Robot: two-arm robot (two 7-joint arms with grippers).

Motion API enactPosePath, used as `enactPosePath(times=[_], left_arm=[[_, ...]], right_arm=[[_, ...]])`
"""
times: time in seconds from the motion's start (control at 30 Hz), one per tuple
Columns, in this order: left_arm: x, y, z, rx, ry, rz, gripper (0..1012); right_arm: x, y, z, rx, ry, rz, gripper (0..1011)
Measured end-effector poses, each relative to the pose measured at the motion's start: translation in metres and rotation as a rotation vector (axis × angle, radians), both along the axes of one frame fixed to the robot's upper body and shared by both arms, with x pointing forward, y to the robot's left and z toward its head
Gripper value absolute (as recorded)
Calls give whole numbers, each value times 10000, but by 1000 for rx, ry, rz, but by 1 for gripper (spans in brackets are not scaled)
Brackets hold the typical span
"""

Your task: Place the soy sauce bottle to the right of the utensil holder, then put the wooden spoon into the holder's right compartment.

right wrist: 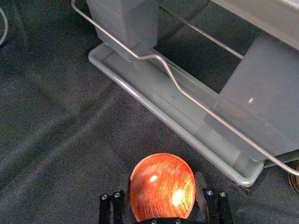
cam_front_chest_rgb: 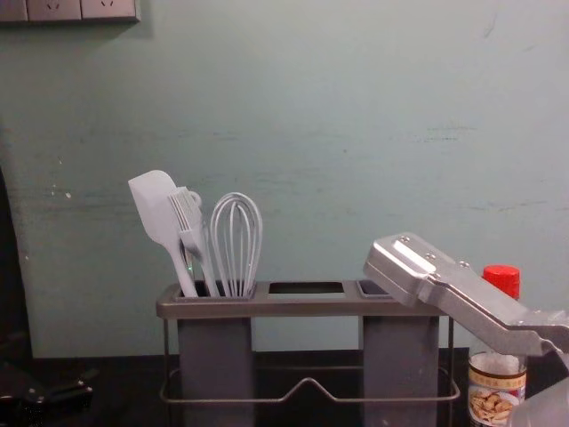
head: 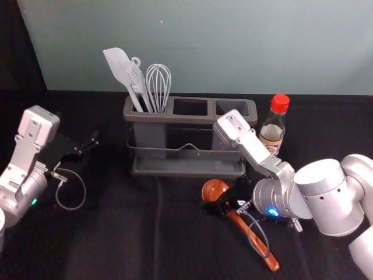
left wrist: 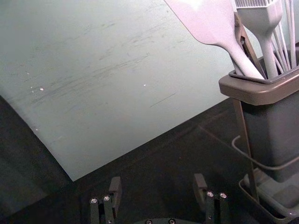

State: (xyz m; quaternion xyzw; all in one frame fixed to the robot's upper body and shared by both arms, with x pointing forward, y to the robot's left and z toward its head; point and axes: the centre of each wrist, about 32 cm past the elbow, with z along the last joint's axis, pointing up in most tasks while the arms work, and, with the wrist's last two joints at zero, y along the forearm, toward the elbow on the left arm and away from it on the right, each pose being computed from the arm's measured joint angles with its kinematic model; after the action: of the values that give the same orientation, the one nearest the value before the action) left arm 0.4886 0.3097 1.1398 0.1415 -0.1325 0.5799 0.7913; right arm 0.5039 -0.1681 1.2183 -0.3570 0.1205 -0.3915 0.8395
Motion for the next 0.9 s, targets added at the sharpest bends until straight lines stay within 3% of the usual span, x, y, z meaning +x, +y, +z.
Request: enactPosePath(times=[0.07,0.17,0.3,0.33,0.53,0.57,0.67,0.9], left_arm=[[0,0,0,0,0,0,1005],[0,0,0,0,0,0,1005],[0,0,0,0,0,0,1005],[0,0,0,0,0,0,1005],[0,0,0,0,0,0,1005],[0,0,0,0,0,0,1005],[0,0,0,0,0,0,1005],[0,0,0,0,0,0,1005]], right_arm=[[0,0,0,0,0,0,839],[-44,-17,33,27,-45,16,840],[-163,-75,124,107,-164,52,840],[-163,-75,124,107,-164,52,840],[-366,-207,281,262,-376,79,840],[-366,-207,281,262,-376,79,839],[-470,-279,339,345,-508,74,840],[-535,-345,438,442,-707,53,839]])
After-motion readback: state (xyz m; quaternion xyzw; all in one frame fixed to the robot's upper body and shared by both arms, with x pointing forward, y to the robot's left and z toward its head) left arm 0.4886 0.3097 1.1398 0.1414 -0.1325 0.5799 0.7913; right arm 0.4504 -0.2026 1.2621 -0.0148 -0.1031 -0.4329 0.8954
